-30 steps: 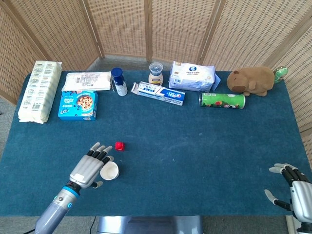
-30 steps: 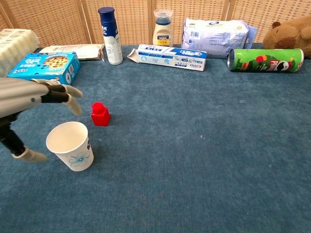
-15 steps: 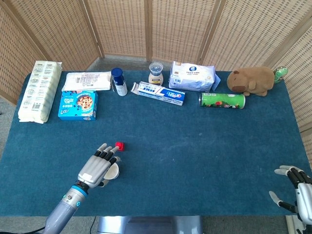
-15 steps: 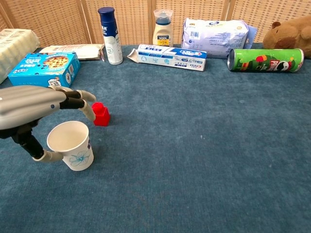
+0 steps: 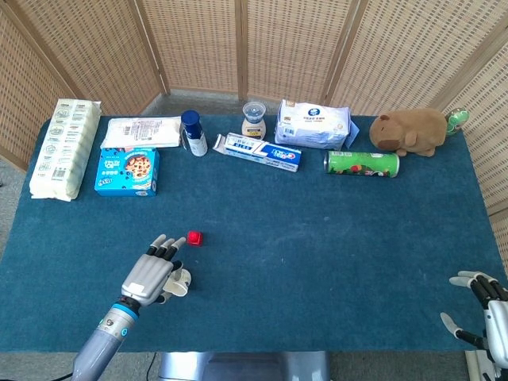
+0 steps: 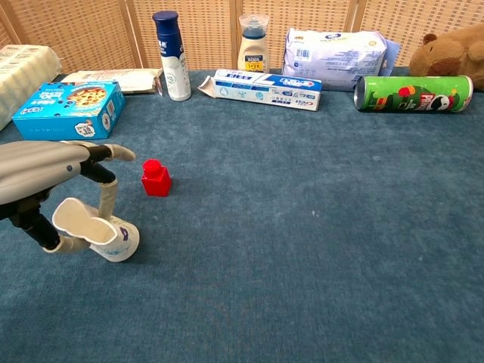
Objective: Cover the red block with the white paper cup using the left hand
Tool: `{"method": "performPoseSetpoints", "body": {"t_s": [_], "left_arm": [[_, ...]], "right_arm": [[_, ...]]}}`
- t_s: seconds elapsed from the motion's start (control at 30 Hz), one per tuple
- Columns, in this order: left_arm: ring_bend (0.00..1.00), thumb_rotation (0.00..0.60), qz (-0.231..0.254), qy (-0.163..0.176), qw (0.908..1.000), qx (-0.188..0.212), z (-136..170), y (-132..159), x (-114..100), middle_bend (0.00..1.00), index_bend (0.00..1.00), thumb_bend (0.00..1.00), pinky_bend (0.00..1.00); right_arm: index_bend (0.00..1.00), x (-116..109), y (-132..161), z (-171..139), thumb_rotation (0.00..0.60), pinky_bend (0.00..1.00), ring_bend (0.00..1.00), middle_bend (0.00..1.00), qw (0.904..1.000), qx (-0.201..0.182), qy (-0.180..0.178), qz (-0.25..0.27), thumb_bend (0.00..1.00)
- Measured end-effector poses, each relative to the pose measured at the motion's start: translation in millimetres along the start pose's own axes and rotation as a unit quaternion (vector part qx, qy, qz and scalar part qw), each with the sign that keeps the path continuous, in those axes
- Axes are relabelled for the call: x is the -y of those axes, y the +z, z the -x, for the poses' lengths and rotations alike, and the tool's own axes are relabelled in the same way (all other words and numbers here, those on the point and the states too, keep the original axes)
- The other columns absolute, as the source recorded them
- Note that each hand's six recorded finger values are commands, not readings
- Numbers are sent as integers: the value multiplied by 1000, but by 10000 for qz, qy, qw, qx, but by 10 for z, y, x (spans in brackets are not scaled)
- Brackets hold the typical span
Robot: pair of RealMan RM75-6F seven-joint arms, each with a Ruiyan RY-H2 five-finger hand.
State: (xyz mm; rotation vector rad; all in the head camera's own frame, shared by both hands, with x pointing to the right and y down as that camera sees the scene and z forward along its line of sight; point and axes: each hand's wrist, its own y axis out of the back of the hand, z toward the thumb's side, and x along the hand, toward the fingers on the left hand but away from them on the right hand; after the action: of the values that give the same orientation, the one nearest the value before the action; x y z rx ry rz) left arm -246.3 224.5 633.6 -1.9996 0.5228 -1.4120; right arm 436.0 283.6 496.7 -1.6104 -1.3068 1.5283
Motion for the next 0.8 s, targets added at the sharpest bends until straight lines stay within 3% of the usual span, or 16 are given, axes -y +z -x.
{"method": "performPoseSetpoints", "body": {"t_s": [0.33, 0.5, 0.67, 0.8], "left_arm": [[0, 493, 376, 57, 9993, -48, 17, -56, -52, 50, 571, 261, 0], [0, 492, 930, 167, 9955, -99, 50, -90, -122, 49, 571, 254, 0], [0, 490, 1809, 264, 9829, -229, 112, -236, -209, 50, 571, 252, 0], [0, 469, 2526, 276, 9665, -355, 173, -398, -240, 50, 571, 250, 0]], "right_arm": [[337, 3, 13, 8, 600, 290, 221, 288, 10000, -26, -10, 1, 259], [337, 24, 4, 18, 600, 290, 221, 288, 10000, -20, 17, 10, 260], [337, 46, 9, 45, 600, 290, 220, 288, 10000, -45, 40, 25, 259], [337, 72, 34, 74, 600, 290, 221, 288, 9999, -92, 59, 44, 259]]}}
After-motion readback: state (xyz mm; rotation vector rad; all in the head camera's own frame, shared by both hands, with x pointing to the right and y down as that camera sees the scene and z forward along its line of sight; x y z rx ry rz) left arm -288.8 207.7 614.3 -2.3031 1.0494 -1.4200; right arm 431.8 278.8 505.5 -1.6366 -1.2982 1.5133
